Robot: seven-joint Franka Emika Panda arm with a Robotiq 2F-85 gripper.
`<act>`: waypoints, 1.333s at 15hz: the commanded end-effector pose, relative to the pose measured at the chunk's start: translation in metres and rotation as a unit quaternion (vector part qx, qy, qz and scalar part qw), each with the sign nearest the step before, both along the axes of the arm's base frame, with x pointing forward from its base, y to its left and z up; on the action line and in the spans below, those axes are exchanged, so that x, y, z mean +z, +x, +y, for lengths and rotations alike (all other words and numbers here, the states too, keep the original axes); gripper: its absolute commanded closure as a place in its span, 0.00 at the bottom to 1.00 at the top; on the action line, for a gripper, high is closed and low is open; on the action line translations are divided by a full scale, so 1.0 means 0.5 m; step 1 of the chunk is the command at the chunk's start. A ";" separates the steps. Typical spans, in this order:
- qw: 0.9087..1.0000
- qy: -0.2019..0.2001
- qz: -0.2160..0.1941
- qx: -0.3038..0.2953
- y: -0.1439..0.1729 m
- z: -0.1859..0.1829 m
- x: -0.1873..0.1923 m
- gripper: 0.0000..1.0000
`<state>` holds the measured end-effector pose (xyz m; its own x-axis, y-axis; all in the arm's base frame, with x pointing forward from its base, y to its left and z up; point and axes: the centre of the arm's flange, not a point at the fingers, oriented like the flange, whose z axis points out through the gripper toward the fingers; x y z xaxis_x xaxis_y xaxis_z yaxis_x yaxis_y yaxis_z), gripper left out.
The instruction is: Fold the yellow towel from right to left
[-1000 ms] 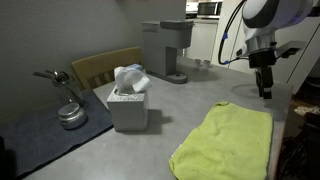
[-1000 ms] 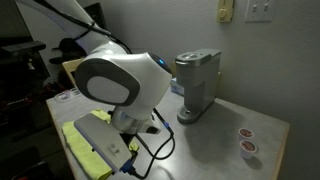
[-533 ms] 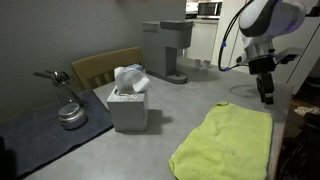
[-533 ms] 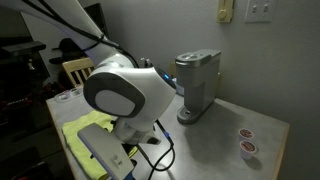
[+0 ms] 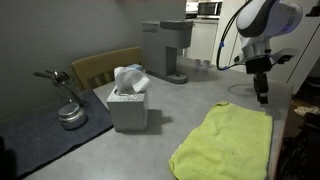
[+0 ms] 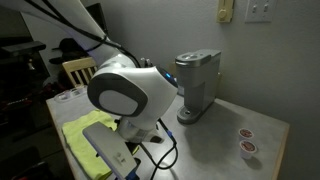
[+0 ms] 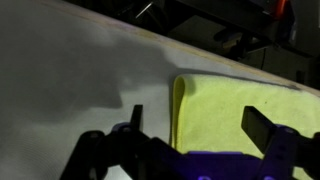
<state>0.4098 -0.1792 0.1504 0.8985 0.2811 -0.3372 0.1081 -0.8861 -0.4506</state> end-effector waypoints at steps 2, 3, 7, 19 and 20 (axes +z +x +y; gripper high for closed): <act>0.999 -0.021 -0.022 -0.029 0.025 0.027 -0.019 0.00; 0.999 -0.024 -0.023 -0.025 0.035 0.046 -0.021 0.00; 0.999 -0.033 -0.027 0.012 0.072 0.130 -0.034 0.00; 0.981 -0.181 -0.017 0.072 0.091 0.152 -0.016 0.00; 0.981 -0.181 -0.017 0.072 0.091 0.149 -0.018 0.00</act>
<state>0.4563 -0.1002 0.1369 0.8630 0.2828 -0.4187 0.2476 -0.9591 -0.1374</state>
